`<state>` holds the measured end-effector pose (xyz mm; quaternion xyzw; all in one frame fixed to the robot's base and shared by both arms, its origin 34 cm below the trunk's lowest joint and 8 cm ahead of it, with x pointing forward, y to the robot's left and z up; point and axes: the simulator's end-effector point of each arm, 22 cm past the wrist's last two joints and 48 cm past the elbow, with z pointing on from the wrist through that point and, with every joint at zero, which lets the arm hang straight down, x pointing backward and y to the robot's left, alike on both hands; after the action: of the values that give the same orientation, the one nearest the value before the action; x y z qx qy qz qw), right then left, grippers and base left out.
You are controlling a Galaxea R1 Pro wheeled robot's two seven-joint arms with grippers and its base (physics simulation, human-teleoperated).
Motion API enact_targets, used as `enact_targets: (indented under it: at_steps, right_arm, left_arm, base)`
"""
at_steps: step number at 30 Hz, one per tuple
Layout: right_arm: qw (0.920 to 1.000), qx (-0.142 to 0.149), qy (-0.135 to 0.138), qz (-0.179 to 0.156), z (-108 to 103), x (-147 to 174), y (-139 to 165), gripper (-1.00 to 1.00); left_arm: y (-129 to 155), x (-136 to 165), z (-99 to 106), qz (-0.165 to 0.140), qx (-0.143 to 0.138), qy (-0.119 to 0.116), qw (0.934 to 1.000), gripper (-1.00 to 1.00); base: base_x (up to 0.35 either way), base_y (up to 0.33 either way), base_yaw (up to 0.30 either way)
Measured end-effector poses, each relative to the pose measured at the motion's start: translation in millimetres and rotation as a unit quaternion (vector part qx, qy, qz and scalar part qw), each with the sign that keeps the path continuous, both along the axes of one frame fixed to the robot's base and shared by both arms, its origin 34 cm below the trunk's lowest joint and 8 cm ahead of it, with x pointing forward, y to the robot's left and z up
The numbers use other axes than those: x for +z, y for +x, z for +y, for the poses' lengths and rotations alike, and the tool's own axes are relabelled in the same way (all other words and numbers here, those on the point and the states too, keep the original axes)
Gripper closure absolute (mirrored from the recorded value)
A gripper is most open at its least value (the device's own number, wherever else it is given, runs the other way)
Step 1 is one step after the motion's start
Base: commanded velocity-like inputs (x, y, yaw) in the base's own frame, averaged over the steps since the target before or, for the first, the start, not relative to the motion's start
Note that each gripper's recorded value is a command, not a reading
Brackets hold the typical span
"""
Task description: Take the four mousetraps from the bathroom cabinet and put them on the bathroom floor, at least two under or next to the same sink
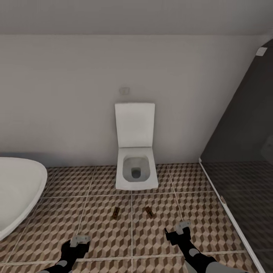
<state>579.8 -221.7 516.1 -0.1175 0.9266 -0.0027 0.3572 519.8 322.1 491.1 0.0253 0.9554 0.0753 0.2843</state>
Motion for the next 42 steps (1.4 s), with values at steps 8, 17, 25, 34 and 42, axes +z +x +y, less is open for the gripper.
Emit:
enact_targets:
  at_steps: [8, 17, 25, 34, 42]
  right_arm:
    - [1.0, 0.0, 0.001, -0.006, 1.0, 18.3, 4.1, -1.0]
    - [0.9999, 0.001, 0.001, -0.013, 1.4, 38.5, 8.4, -1.0]
    - [0.9998, 0.001, 0.001, -0.02, 1.4, 56.0, 11.9, -1.0]
    - [0.9996, 0.001, 0.001, -0.027, 1.4, 75.3, 15.5, -1.0]
    - [0.9994, 0.0, 0.0, -0.034, 0.3, 92.1, 18.5, -1.0]
  left_arm:
    - [4.6, 17.5, -1.4, -0.006, 0.0, -0.001, 1.0, -1.0]
    - [9.1, 36.7, -1.5, -0.013, 0.0, -0.001, 0.9999, -1.0]
    - [12.1, 53.0, -1.6, -0.019, 0.0, -0.001, 0.9998, -1.0]
    - [15.7, 71.2, -2.7, -0.025, 0.0, -0.002, 0.9997, -1.0]
    - [18.9, 87.2, -2.7, -0.032, 0.0, -0.002, 0.9995, -1.0]
  base:
    - [0.0, 0.0, 0.0]
    - [0.0, 0.0, 0.0]
    - [0.0, 0.0, 0.0]
    - [0.0, 0.0, 0.0]
    - [0.0, 0.0, 0.0]
